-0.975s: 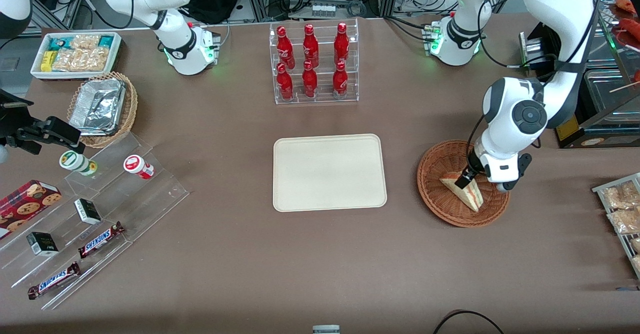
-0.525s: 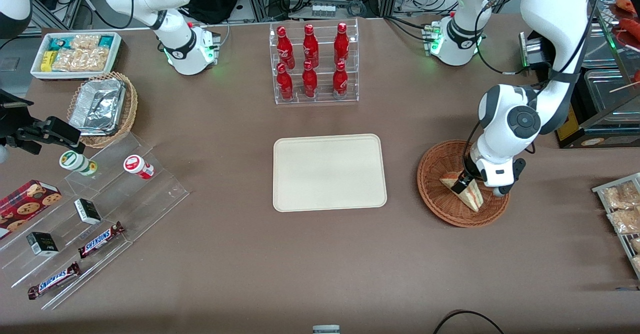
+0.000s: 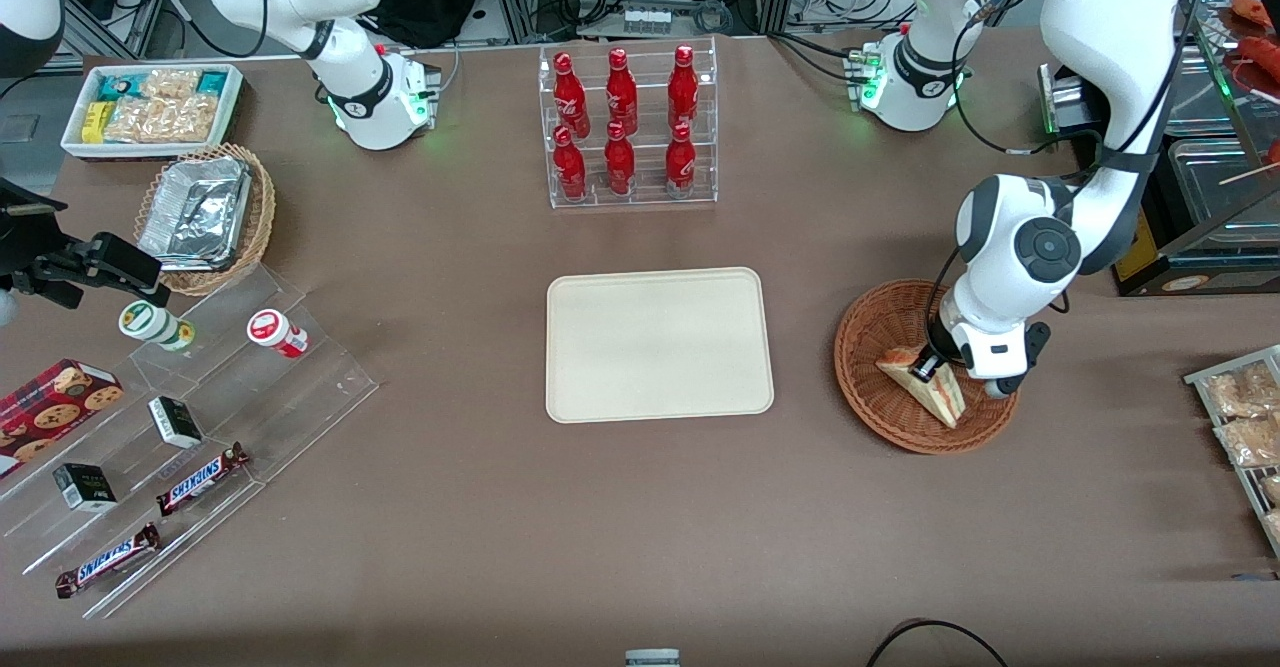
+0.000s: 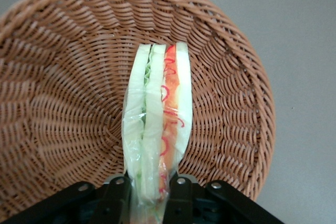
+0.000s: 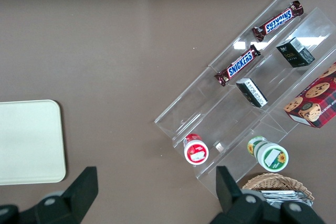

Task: Place sandwich from basket to tray
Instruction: 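Lift the sandwich and carry it over the cream tray, then lower the sandwich onto the tray and open the left gripper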

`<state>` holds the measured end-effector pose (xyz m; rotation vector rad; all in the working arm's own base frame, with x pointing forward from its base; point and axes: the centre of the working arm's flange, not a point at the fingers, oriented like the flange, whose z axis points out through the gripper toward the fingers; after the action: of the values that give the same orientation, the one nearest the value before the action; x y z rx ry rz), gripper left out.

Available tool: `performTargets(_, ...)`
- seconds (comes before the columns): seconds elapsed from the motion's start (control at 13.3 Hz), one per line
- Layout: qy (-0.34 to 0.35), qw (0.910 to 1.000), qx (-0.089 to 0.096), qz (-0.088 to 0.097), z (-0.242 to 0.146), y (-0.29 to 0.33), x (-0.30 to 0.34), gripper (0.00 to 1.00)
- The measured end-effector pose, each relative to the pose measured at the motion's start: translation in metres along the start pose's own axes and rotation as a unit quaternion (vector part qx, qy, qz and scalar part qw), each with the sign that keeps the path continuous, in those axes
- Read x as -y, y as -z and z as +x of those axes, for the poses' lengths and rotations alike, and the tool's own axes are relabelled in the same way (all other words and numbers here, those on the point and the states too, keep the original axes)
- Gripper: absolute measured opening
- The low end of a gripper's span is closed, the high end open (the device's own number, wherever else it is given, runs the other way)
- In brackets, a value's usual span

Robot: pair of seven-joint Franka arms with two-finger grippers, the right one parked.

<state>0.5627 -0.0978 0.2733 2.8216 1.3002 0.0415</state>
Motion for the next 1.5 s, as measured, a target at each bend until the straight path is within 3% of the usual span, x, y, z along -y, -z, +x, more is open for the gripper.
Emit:
performTargets(0.22,-0.008,0.9989,0.01,0.045,0.004,0.072,-0.024,0.2)
performTargets(0.38,-0.031,0.9972,0.014,0.066,-0.013,0.136,-0.052,0.15)
performTargets(0.67,-0.128,0.99,0.011,0.057,-0.11,0.18,-0.107,0.15)
performTargets(0.82,-0.183,0.9811,0.016,0.061,-0.175,0.169,-0.125,0.15)
performTargets(1.05,-0.271,0.9604,0.025,0.062,-0.254,0.14,-0.144,0.15)
performTargets(1.2,-0.308,0.95,0.03,0.04,-0.297,0.103,-0.16,0.15)
performTargets(1.5,-0.347,0.9366,0.048,0.016,-0.347,0.012,-0.176,0.15)
